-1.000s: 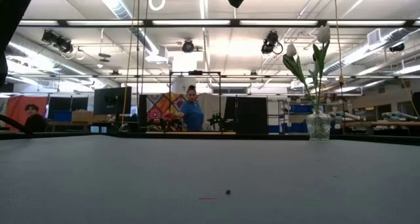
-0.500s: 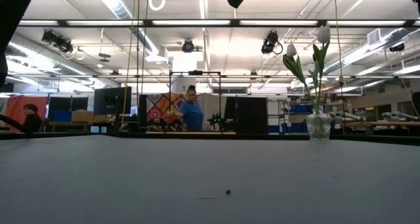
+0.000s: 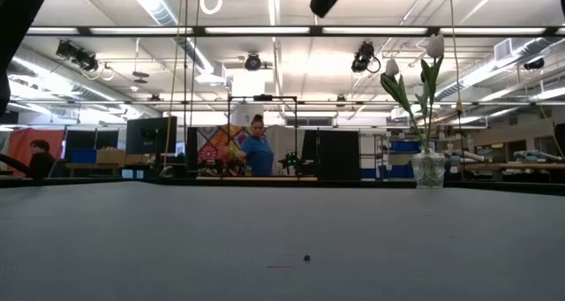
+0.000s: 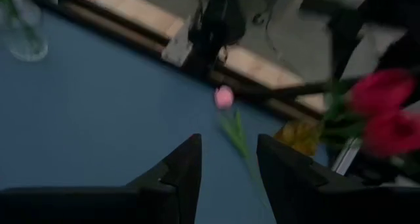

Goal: Sort flowers into vase by color
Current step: Put the pink flower into the yellow vase

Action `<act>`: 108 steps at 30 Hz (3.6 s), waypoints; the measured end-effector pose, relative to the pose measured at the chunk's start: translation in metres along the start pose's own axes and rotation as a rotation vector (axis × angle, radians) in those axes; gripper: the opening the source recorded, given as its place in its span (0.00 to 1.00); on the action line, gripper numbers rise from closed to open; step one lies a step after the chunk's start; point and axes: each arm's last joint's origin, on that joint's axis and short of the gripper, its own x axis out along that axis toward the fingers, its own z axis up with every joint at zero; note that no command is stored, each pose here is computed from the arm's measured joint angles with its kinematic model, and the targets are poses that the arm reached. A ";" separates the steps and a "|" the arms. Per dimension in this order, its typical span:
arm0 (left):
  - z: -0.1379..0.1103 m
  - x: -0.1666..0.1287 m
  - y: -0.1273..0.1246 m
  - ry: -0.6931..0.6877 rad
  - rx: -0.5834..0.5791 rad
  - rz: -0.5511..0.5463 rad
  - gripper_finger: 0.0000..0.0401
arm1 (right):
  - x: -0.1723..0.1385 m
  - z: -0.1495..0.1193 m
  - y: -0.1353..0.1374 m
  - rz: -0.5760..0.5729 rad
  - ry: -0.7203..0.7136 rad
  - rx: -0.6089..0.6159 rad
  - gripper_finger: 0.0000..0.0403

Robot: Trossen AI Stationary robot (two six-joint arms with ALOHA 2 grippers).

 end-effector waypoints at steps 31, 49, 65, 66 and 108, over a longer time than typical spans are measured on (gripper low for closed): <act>-0.092 0.096 -0.015 0.138 -0.015 0.006 0.38 | -0.062 0.008 -0.036 0.236 -0.505 0.335 0.52; -0.179 0.179 -0.020 -0.048 0.147 -0.145 0.38 | -0.056 0.019 -0.039 0.225 -0.463 0.427 0.51; -0.216 0.188 -0.040 -0.159 0.387 -0.232 0.38 | -0.052 0.014 -0.044 0.158 -0.412 0.404 0.51; -0.218 0.189 -0.039 -0.143 0.405 -0.224 0.38 | -0.052 0.013 -0.045 0.150 -0.390 0.399 0.51; -0.171 0.158 -0.029 0.036 0.272 -0.033 0.38 | 0.061 -0.035 -0.114 -0.408 -0.044 1.440 0.43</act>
